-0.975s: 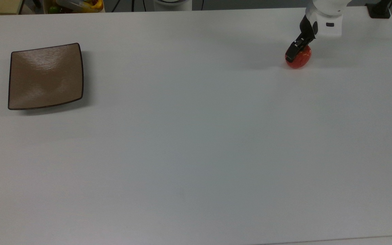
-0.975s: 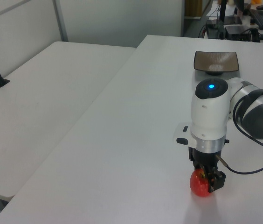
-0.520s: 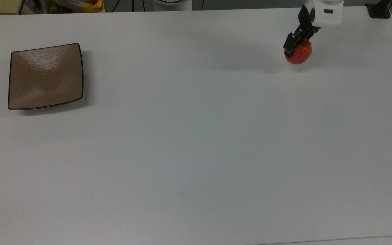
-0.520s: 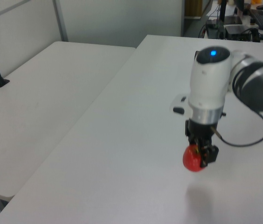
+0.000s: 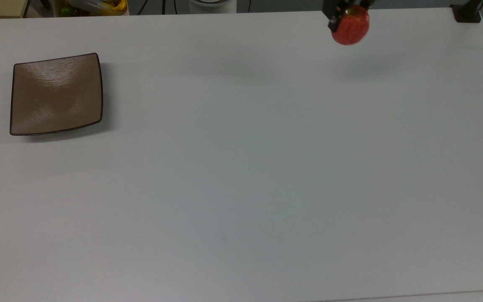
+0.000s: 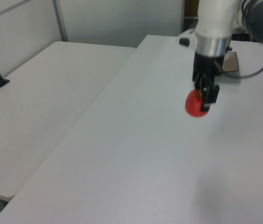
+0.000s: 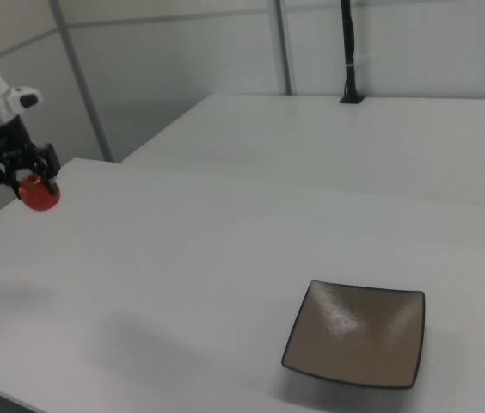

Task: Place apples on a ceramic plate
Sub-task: 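Lift the apple and carry it over the brown square plate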

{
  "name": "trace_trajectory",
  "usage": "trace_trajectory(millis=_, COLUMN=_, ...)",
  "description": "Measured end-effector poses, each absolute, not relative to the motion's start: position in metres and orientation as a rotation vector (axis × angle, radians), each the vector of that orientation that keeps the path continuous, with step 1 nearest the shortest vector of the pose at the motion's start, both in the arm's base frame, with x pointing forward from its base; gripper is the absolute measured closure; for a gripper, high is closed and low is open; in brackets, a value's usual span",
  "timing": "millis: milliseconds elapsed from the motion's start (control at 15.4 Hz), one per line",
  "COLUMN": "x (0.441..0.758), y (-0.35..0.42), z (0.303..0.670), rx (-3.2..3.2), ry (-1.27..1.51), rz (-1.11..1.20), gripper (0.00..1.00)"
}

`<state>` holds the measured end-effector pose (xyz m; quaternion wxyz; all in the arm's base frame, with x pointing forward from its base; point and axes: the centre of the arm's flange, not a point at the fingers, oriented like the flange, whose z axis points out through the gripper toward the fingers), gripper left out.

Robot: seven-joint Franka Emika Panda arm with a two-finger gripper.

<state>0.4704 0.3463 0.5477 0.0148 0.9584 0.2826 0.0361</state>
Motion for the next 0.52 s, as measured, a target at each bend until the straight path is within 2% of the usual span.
trace_trajectory(millis=260, x=0.485, y=0.277, z=0.595, rx=3.049, ry=0.784, rz=0.037, gripper=0.28)
trace_trajectory(millis=520, x=0.502, y=0.207, z=0.619, rx=3.067, ry=0.758, rz=0.021, gripper=0.28)
